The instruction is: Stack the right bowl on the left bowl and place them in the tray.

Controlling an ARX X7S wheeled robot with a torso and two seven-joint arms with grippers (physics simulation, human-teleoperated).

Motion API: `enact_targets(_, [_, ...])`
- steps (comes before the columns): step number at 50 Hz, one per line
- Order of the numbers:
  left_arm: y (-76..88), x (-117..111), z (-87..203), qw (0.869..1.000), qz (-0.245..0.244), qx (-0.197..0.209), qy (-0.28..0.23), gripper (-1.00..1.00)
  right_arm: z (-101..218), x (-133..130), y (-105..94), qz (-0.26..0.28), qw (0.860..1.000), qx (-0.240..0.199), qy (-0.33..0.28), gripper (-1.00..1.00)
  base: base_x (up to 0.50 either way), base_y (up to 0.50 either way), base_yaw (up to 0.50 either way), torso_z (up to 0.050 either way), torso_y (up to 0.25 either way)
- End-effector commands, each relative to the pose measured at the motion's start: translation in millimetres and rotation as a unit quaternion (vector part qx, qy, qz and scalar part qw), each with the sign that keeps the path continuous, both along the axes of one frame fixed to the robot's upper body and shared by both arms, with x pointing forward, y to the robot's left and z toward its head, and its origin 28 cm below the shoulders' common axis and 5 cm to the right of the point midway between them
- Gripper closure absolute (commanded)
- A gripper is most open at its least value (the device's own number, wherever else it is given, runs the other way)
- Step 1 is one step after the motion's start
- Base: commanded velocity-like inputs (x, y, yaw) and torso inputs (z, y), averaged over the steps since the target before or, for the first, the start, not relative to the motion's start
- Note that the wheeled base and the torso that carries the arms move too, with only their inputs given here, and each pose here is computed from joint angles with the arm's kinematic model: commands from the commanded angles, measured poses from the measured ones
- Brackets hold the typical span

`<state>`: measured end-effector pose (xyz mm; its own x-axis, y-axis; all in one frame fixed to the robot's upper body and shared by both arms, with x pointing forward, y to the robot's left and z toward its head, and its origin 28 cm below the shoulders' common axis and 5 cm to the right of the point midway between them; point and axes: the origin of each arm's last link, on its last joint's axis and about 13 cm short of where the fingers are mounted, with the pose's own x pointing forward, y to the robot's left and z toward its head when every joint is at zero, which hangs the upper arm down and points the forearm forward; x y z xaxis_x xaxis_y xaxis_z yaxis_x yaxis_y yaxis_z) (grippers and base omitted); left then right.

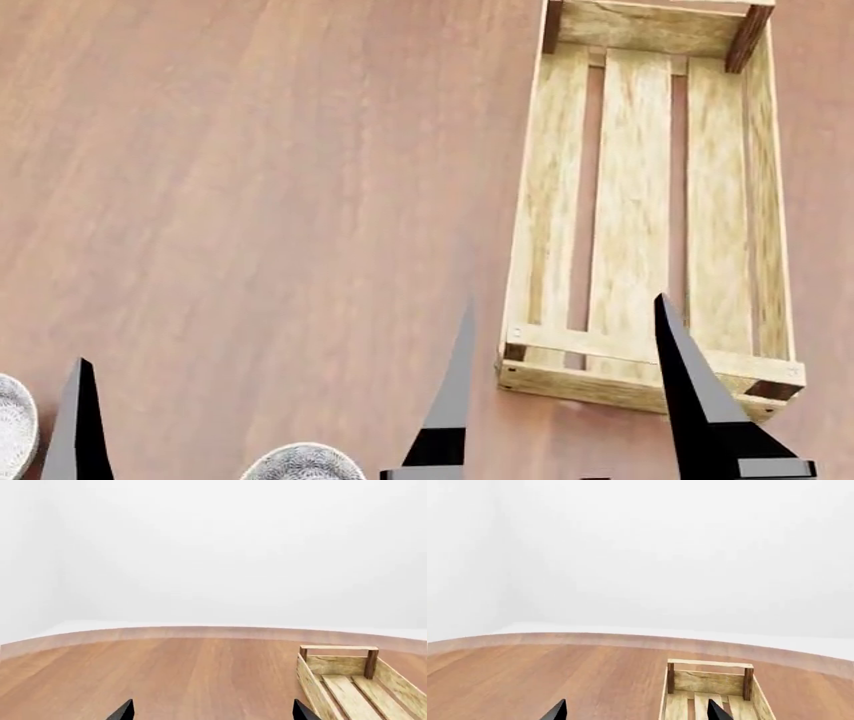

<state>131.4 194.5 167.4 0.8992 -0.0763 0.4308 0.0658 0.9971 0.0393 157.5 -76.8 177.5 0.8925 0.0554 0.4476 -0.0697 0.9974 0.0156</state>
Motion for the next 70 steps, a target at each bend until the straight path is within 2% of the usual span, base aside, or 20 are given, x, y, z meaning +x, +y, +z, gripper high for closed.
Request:
enact_targets(1, [-0.3, 0.2, -0.7, 1.0, -0.001, 0.001, 0.002, -1.0, -0.2, 0.0, -0.1, 0.0, 1.0, 0.0, 0.001, -1.0, 0.0, 0.0, 0.0, 0.043, -0.184])
enact_targets(13, [-0.9, 2.7, -5.8, 1.0, -0.008, 0.0, 0.02, -1.0, -2.2, 1.3, -0.8, -0.001, 1.0, -0.002, 0.002, -1.0, 0.0, 0.0, 0.0, 0.043, -0.182])
enact_targets(21, [-2.0, 7.4, -12.7, 0.993, -0.034, -0.045, 0.104, -1.0, -1.1, 0.9, -0.7, -0.001, 1.0, -0.003, 0.002, -1.0, 0.0, 0.0, 0.0, 0.01, -0.046])
enact_targets(22, [-2.0, 8.5, -13.7, 0.99, -0.042, -0.061, 0.118, -1.0, -0.8, 0.9, -0.7, -0.001, 1.0, -0.004, 0.003, -1.0, 0.0, 0.0, 0.0, 0.0, 0.0])
enact_targets(26, [-1.9, 11.7, -16.3, 0.984, -0.063, -0.077, 0.146, -1.0, -1.5, 1.2, -0.3, 0.0, 1.0, -0.004, 0.004, -1.0, 0.0, 0.0, 0.0, 0.0, 0.0])
enact_targets(28, [-2.1, 12.2, -17.2, 0.983, -0.069, -0.07, 0.154, -1.0, -1.5, 1.1, -0.2, 0.0, 1.0, -0.005, 0.005, -1.0, 0.0, 0.0, 0.0, 0.0, 0.0])
enact_targets(31, [0.0, 12.9, -20.5, 0.978, -0.068, -0.092, 0.177, -1.0, -1.0, 0.6, -0.6, 0.0, 1.0, -0.005, 0.004, -1.0, 0.0, 0.0, 0.0, 0.0, 0.0])
enact_targets(32, [0.1, 13.2, -20.6, 0.977, -0.084, -0.094, 0.174, -1.0, -1.2, 0.7, -0.6, 0.0, 1.0, -0.005, 0.005, -1.0, 0.0, 0.0, 0.0, 0.0, 0.0])
enact_targets(35, [0.4, 14.5, -21.6, 0.976, -0.085, -0.085, 0.182, -1.0, -1.5, 1.0, -0.2, 0.001, 1.0, -0.006, 0.005, -1.0, 0.0, 0.0, 0.0, 0.0, 0.0])
enact_targets(43, [3.4, 20.2, -23.4, 0.97, -0.096, -0.097, 0.199, -1.0, -1.3, 1.3, -0.3, 0.002, 1.0, -0.007, 0.006, -1.0, 0.0, 0.0, 0.0, 0.0, 0.0])
enact_targets(47, [5.0, 22.0, -33.1, 0.968, -0.098, -0.092, 0.213, -1.0, -0.6, 1.1, -0.4, 0.001, 1.0, -0.007, 0.005, -1.0, 0.0, 0.0, 0.0, 0.0, 0.0])
enact_targets(70, [4.9, 35.1, -43.2, 0.942, -0.149, -0.099, 0.283, -1.0, 0.7, -0.3, 0.4, 0.002, 1.0, -0.009, 0.004, -1.0, 0.0, 0.0, 0.0, 0.0, 0.0])
